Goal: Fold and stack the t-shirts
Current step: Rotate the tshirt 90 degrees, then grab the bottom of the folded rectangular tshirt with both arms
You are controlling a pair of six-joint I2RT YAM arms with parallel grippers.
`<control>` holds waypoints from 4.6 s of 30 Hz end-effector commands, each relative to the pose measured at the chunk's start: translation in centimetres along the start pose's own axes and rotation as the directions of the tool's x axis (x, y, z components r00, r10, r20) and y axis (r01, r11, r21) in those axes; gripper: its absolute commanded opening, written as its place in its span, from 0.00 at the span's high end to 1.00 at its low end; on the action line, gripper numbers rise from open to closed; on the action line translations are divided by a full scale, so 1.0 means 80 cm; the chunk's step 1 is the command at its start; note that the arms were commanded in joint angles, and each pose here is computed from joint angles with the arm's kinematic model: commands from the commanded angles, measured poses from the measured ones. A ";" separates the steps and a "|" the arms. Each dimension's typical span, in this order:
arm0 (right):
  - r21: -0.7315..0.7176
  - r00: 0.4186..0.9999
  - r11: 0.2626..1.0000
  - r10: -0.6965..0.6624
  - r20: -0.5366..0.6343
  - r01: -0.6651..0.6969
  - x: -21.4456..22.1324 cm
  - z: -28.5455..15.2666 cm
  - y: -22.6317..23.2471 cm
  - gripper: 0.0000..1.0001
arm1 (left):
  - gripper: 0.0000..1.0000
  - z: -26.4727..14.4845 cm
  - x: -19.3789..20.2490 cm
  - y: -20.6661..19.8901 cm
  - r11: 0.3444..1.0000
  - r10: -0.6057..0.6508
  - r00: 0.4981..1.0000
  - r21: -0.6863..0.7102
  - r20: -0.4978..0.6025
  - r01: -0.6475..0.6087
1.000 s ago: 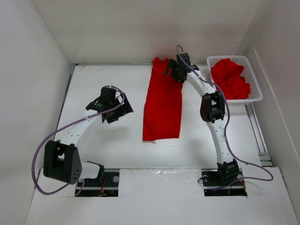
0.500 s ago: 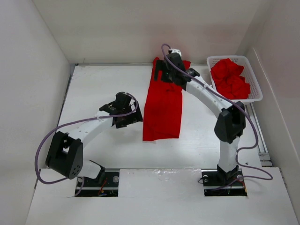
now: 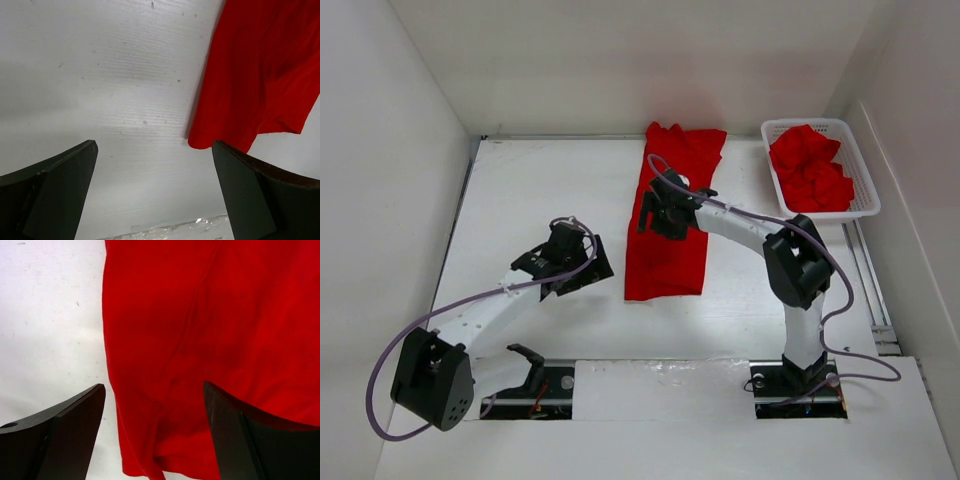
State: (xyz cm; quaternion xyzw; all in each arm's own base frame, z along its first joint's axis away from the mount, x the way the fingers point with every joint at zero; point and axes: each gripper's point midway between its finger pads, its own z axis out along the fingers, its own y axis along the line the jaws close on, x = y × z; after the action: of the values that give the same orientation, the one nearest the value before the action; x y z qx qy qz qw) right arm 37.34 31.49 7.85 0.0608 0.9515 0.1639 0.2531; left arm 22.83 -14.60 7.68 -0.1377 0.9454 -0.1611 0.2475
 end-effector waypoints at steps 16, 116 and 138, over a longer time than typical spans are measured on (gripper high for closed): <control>-0.092 0.996 0.993 0.076 0.042 -0.072 -0.050 0.043 0.012 0.33 | 0.00 -0.008 -0.011 -0.010 0.999 -0.019 0.999 0.037 0.041 0.017; 0.153 0.967 0.960 0.247 -0.061 -0.235 0.136 -0.055 -0.129 0.87 | 0.92 0.088 0.078 -0.075 0.973 0.226 0.969 0.072 -0.104 -0.219; 0.110 0.933 0.955 0.292 -0.211 -0.274 0.269 -0.177 -0.125 1.00 | 1.00 -0.023 0.142 -0.128 0.941 0.287 0.930 0.252 -0.230 -0.228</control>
State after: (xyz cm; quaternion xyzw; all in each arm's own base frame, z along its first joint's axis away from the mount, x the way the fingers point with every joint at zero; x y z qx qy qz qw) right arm 10.29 21.82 4.43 0.1778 0.9680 0.1526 0.0899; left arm 13.12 -25.57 5.72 0.0253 0.9661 -0.2182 0.1354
